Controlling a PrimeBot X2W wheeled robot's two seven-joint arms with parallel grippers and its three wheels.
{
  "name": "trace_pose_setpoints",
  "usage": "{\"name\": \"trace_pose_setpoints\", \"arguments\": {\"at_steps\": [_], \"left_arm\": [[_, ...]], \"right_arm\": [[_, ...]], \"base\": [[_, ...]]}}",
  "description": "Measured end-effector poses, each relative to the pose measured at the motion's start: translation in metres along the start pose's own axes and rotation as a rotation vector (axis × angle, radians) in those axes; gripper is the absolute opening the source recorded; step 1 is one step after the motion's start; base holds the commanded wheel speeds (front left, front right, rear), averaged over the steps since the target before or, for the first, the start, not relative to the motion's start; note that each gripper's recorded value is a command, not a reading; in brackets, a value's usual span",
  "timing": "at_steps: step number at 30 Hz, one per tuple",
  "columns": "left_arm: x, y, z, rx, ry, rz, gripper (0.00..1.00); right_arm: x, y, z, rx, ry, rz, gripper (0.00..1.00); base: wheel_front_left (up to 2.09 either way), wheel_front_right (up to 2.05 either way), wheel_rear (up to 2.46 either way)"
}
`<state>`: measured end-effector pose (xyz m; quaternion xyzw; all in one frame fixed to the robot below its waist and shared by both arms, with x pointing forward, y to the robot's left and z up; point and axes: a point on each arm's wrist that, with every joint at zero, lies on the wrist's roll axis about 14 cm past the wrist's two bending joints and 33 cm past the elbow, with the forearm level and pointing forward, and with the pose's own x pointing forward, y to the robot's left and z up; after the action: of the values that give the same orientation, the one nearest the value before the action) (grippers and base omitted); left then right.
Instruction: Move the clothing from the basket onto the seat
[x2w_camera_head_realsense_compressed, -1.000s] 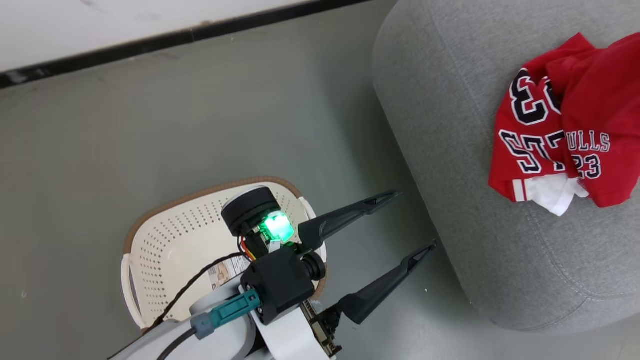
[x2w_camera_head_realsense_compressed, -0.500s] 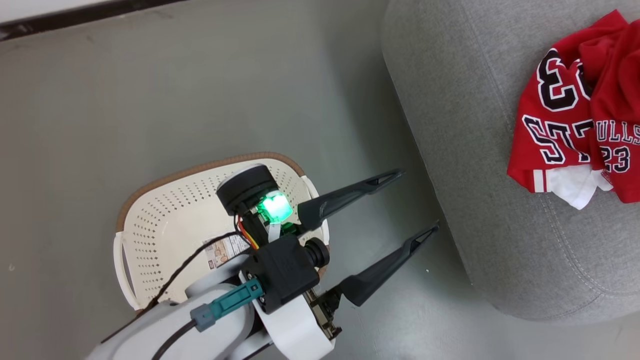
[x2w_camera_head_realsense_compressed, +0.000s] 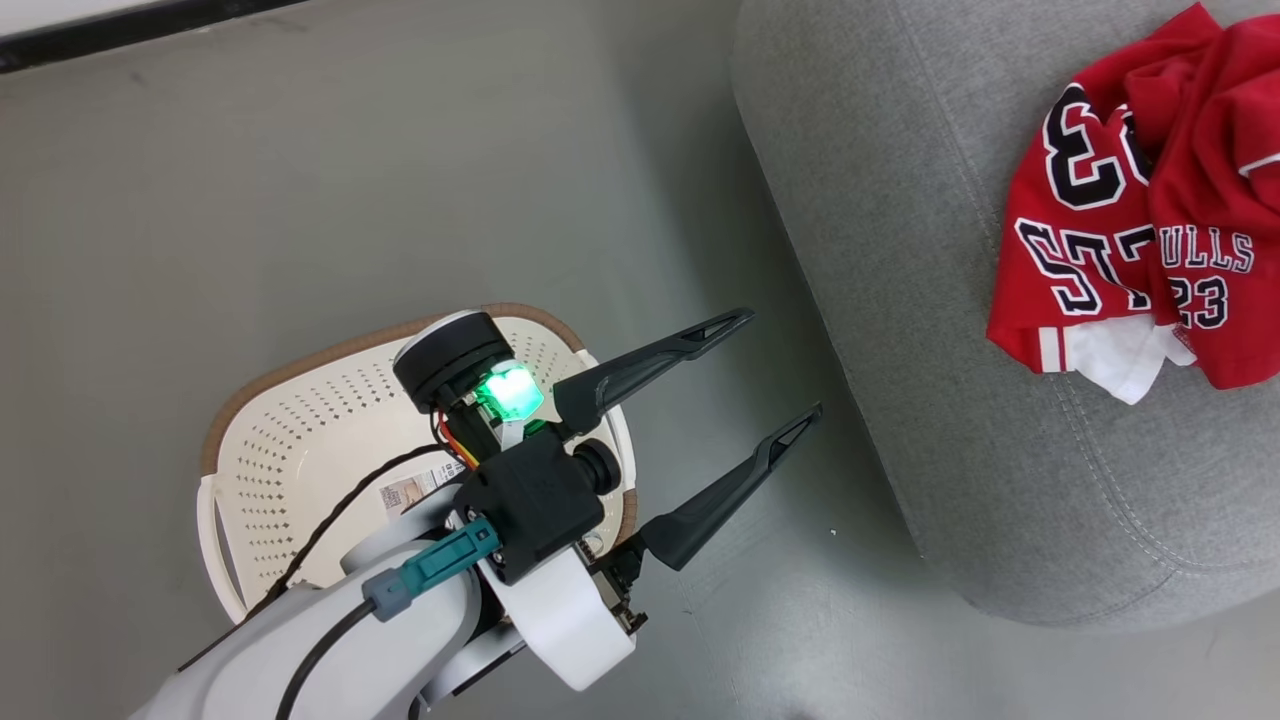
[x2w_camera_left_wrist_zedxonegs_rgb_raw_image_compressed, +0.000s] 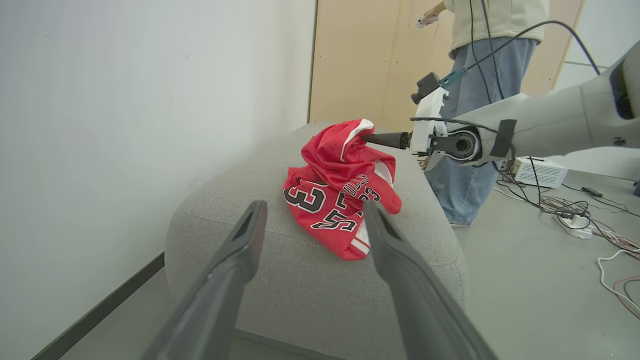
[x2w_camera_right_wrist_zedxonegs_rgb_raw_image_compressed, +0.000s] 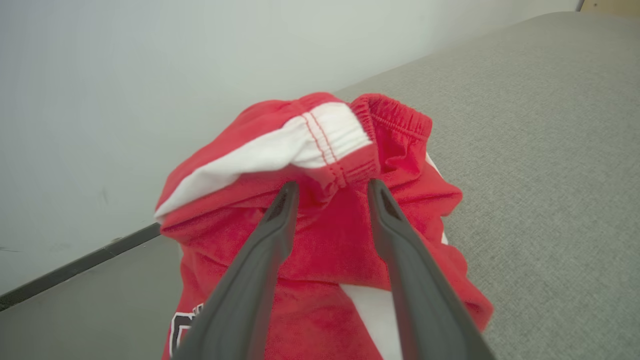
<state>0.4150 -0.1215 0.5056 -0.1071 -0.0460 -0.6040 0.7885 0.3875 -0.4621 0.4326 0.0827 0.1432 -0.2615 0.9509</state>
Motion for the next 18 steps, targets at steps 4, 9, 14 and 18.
{"name": "trace_pose_setpoints", "arguments": {"at_steps": [4, 9, 14, 18], "left_arm": [[0.002, 0.000, 0.000, -0.004, -0.001, -0.001, 1.00], [0.004, -0.001, -0.001, -0.003, 0.001, -0.002, 1.00], [0.006, -0.001, 0.001, -0.003, -0.004, -0.002, 1.00], [0.005, 0.000, 0.002, 0.006, -0.002, 0.008, 1.00]], "right_arm": [[-0.006, -0.004, 0.003, 0.003, -0.010, -0.005, 1.00], [-0.010, -0.004, 0.018, 0.000, -0.053, 0.010, 1.00], [-0.019, -0.010, 0.025, -0.014, -0.070, 0.011, 1.00], [-0.026, -0.007, 0.032, -0.031, -0.091, 0.038, 1.00]], "base": [[0.00, 0.00, 0.00], [0.00, 0.00, 0.00], [0.00, 0.00, 0.00], [0.00, 0.00, 0.00]]}}
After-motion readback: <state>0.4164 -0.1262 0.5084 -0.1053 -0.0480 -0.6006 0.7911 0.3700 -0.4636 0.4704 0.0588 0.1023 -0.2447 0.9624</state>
